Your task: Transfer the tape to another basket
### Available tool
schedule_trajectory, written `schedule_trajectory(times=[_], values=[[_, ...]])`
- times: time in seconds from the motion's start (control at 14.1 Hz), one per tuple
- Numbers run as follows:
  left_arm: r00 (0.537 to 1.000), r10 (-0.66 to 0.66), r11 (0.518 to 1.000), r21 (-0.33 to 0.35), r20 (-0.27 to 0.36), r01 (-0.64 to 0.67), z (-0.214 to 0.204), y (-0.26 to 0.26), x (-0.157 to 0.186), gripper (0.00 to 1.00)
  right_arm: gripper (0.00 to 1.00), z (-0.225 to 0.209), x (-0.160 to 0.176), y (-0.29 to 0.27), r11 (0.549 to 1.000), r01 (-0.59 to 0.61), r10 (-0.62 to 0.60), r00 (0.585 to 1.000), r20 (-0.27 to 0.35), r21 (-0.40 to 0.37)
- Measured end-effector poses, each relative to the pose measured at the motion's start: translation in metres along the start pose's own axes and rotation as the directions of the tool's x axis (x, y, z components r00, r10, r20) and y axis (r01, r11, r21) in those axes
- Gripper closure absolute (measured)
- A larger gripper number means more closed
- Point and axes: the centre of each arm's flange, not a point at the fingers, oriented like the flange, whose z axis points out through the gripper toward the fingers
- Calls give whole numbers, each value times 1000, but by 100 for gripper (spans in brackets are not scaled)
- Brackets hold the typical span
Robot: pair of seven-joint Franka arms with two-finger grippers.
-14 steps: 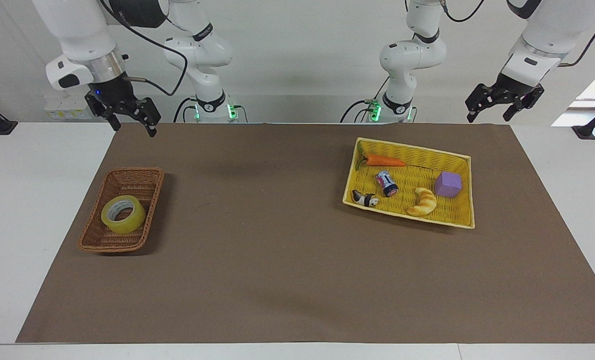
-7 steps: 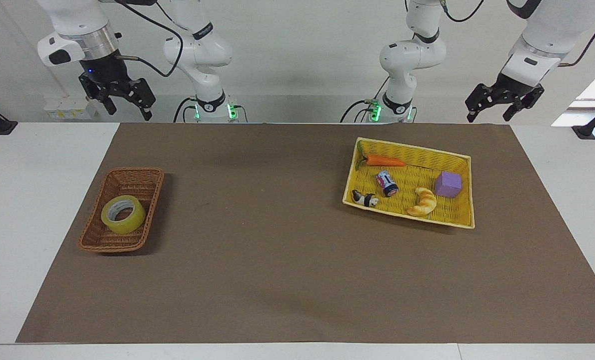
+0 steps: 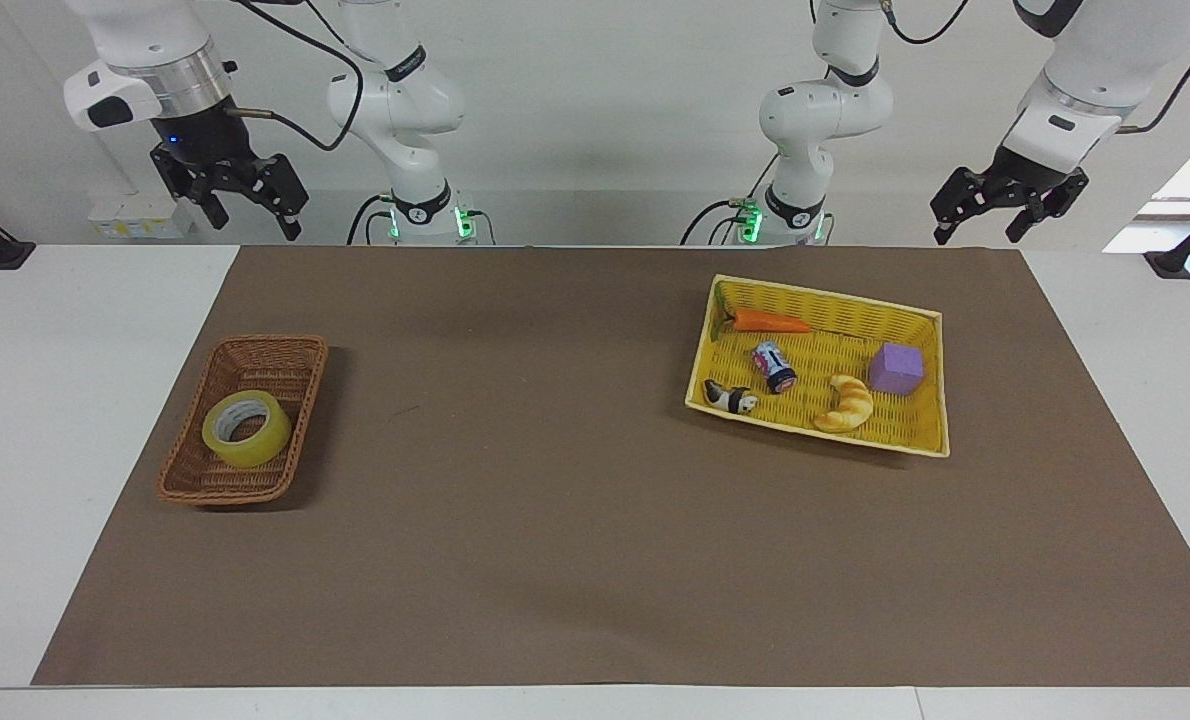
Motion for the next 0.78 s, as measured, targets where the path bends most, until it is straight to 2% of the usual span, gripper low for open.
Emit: schedule_trajectory(times=[0.36, 0.78], values=[[1000, 0, 1000, 0, 0, 0, 0, 0, 0, 0, 0, 1, -1, -2, 996, 84, -84, 996, 7, -25], [1000, 0, 1000, 0, 0, 0, 0, 0, 0, 0, 0, 2, -4, -4, 995, 100, -100, 995, 29, -27]])
